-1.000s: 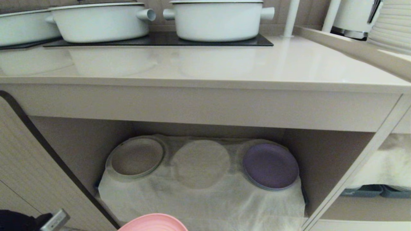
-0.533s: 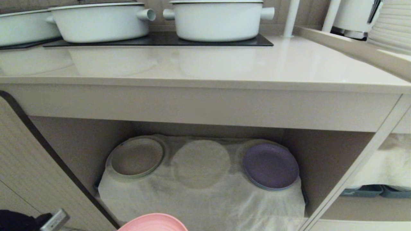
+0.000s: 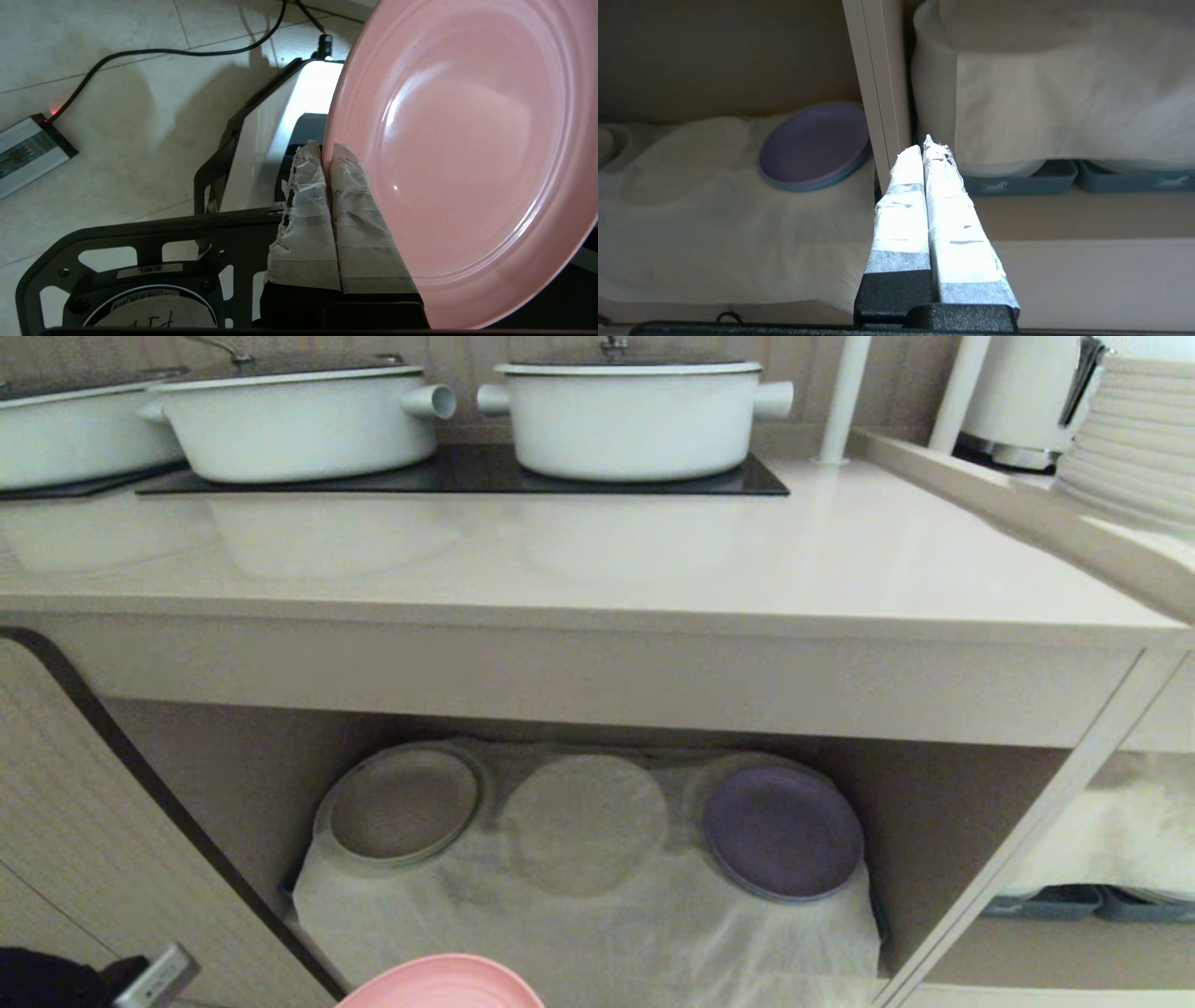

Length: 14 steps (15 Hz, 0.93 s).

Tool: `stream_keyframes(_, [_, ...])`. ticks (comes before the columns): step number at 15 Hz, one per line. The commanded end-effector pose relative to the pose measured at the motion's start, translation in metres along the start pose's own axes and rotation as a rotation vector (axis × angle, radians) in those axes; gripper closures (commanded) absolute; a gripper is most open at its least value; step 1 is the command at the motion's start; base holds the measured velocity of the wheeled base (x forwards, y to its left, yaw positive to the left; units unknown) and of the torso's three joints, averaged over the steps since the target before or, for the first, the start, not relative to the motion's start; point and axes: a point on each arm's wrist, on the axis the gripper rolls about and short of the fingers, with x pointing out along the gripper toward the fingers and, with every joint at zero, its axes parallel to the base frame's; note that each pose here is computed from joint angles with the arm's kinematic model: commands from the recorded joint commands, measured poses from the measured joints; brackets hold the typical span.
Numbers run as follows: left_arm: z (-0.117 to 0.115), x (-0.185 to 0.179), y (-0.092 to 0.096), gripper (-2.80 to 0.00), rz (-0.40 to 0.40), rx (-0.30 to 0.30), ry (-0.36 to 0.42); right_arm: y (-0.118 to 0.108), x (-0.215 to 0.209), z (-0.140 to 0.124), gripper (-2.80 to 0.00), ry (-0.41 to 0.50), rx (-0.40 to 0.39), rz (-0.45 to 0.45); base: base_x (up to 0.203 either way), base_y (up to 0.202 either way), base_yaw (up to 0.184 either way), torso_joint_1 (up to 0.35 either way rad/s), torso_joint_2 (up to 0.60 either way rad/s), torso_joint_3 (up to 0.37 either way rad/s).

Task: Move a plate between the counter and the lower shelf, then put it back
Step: Put the plate

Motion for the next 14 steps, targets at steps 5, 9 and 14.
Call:
stream_keyframes(5, [-0.0001,0.0001,-0.0001,0.00,0.000,-0.004,0.003,0.0000,0.0000,0.0000,0.00,0.000,0.000,-0.001,0.000,0.000,0.000,0.178,-0.46,-0.277])
stream_keyframes(9, [-0.0003,0.0002,0.0001,0.00,0.000,-0.005,0.005,0.0000,0.0000,0.0000,0.00,0.000,0.000,-0.001,0.000,0.000,0.000,0.206,-0.49,-0.278])
stream_keyframes(14, [-0.0017,0.0001,0.0008,0.00,0.003,-0.007,0.022,0.0000,0.0000,0.0000,0.00,0.000,0.000,-0.001,0.000,0.000,0.000,0.228,-0.51,-0.282])
